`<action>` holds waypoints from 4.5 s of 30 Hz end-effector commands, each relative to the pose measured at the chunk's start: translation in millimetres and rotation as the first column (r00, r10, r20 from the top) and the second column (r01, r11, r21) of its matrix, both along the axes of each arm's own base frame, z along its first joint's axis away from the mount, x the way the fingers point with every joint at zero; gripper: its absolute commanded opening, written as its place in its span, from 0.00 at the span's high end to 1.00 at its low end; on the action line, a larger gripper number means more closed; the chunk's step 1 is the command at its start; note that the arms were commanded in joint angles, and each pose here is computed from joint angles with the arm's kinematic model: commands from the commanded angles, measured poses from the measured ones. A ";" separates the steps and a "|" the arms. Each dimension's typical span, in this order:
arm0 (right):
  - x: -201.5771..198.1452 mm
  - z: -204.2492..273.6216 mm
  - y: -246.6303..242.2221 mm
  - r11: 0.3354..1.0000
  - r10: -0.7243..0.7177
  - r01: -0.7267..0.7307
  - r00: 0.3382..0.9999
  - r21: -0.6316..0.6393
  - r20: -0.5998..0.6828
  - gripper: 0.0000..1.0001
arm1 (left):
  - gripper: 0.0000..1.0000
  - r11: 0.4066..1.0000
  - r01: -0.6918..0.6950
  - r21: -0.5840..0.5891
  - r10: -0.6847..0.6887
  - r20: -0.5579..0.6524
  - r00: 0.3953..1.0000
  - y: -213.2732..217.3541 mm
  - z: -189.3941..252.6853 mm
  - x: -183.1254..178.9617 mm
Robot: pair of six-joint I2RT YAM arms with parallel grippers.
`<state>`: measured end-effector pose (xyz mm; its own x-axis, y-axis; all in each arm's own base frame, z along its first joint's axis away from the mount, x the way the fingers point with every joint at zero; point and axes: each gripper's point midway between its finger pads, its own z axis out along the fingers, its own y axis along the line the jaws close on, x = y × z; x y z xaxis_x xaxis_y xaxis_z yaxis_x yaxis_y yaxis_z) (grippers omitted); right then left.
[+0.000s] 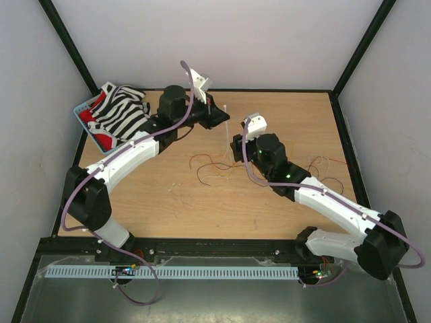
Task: Zip-tie the wires
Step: Pick up the ribbon at the center of the board, then move the cable to the center of the board.
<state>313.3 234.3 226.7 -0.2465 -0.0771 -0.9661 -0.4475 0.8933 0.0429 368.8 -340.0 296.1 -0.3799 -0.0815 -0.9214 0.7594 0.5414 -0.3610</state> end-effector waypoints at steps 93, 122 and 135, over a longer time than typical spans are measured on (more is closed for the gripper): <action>-36.0 -212.5 115.4 0.925 0.236 -0.358 0.809 -0.132 -0.539 0.59 | 1.00 0.992 -0.051 -0.119 0.039 -0.103 0.994 127.3 -34.1 131.4; -82.6 -186.4 240.3 0.825 0.510 -0.561 0.689 0.067 -0.515 0.80 | 1.00 0.981 -0.143 -0.130 0.126 -0.132 0.983 161.2 -33.5 125.6; -67.2 -124.5 208.0 0.858 0.451 -0.513 0.788 -0.040 -0.419 0.18 | 1.00 0.989 -0.060 -0.132 0.050 -0.074 0.996 148.0 -27.4 149.3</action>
<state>236.9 449.9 47.9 -0.5425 -0.4619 -0.7017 -0.7905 0.5634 0.2403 508.7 -185.9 257.2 -0.4877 -0.2476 -0.8372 0.6384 0.5529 -0.5354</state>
